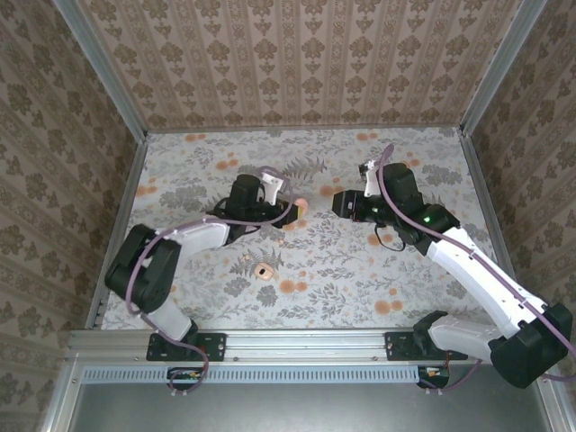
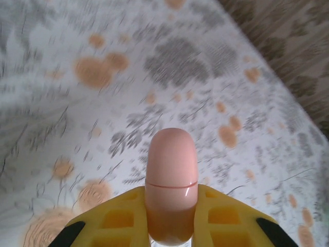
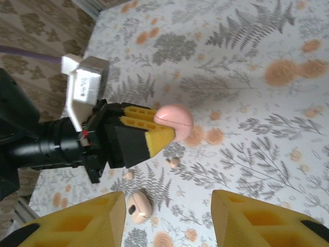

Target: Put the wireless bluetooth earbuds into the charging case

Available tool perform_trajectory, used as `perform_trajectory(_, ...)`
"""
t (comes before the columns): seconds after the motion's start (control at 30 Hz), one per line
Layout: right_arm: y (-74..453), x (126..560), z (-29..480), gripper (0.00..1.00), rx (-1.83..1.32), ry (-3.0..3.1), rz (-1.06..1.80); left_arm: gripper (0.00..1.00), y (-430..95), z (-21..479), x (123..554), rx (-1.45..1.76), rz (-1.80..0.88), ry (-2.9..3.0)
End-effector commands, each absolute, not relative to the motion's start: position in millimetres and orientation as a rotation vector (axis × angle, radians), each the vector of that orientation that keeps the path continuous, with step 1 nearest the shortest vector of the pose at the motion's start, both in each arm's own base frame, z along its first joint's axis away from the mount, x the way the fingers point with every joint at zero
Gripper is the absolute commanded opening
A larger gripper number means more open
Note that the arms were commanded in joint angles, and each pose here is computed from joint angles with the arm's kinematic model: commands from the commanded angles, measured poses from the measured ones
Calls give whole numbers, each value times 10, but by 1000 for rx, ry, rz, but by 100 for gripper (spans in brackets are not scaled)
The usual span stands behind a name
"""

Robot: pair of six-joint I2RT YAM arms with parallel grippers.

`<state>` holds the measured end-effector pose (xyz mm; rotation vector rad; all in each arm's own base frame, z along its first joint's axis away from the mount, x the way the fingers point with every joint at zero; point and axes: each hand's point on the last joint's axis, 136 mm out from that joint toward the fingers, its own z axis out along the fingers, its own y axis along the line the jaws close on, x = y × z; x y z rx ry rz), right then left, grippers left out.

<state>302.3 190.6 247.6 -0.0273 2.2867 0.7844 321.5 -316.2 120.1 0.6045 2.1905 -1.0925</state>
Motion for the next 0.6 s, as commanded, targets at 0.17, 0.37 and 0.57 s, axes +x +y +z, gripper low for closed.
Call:
perform_trajectory(0.17,1750,3073,2201,48,2,2356,702,7,-3307,601,3406,459,-1032,2416)
perform_trajectory(0.37,1782,3076,2019,48,13,2419,718,28,-3250,439,3442,467,-953,2491)
perform_trajectory(0.57,1815,3056,1893,48,11,2471,729,49,-3084,591,3477,498,-882,2481)
